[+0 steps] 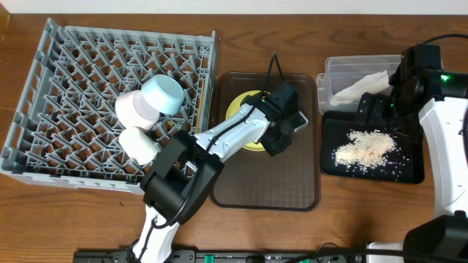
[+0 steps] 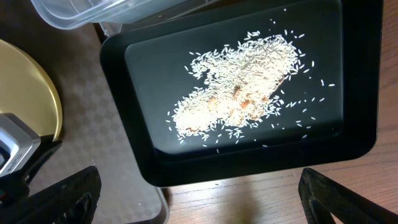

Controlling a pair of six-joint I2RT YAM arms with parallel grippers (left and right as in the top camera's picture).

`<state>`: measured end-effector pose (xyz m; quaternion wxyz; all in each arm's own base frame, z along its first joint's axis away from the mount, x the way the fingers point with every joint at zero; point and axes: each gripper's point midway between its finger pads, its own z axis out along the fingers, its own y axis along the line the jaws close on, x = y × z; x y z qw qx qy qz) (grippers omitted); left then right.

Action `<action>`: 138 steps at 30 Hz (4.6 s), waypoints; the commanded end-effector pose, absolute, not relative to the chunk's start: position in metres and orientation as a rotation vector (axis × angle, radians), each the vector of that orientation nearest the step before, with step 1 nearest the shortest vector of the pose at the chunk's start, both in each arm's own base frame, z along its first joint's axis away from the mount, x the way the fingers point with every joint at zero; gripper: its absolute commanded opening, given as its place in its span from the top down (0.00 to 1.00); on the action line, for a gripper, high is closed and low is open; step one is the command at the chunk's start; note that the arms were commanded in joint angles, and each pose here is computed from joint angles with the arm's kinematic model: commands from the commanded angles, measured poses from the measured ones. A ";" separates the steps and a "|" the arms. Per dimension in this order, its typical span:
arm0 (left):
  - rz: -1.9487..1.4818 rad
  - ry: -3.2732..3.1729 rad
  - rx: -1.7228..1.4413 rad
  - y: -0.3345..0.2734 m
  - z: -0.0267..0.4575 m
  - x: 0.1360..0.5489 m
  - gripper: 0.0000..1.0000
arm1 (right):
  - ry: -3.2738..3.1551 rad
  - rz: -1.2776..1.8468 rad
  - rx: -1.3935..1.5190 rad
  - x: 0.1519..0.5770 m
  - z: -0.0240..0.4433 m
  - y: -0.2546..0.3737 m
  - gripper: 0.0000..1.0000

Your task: Sort waste into correct bins and load items into the dishwasher

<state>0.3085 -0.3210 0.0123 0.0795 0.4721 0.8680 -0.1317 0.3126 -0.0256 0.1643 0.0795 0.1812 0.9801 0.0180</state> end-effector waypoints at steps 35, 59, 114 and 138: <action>-1.026 2.218 0.387 -0.170 0.283 0.402 0.92 | 2.919 0.037 0.547 0.311 0.171 -0.033 0.01; -0.825 2.372 0.159 -0.113 0.217 0.448 0.34 | 2.926 0.036 0.548 0.309 0.171 -0.032 0.01; -0.207 2.150 -0.008 -0.025 0.235 0.186 0.10 | 2.412 0.083 0.105 0.169 0.186 0.005 0.01; -0.207 2.150 -0.008 -0.025 0.236 0.186 0.10 | 1.779 0.140 -0.026 0.224 0.226 0.021 0.01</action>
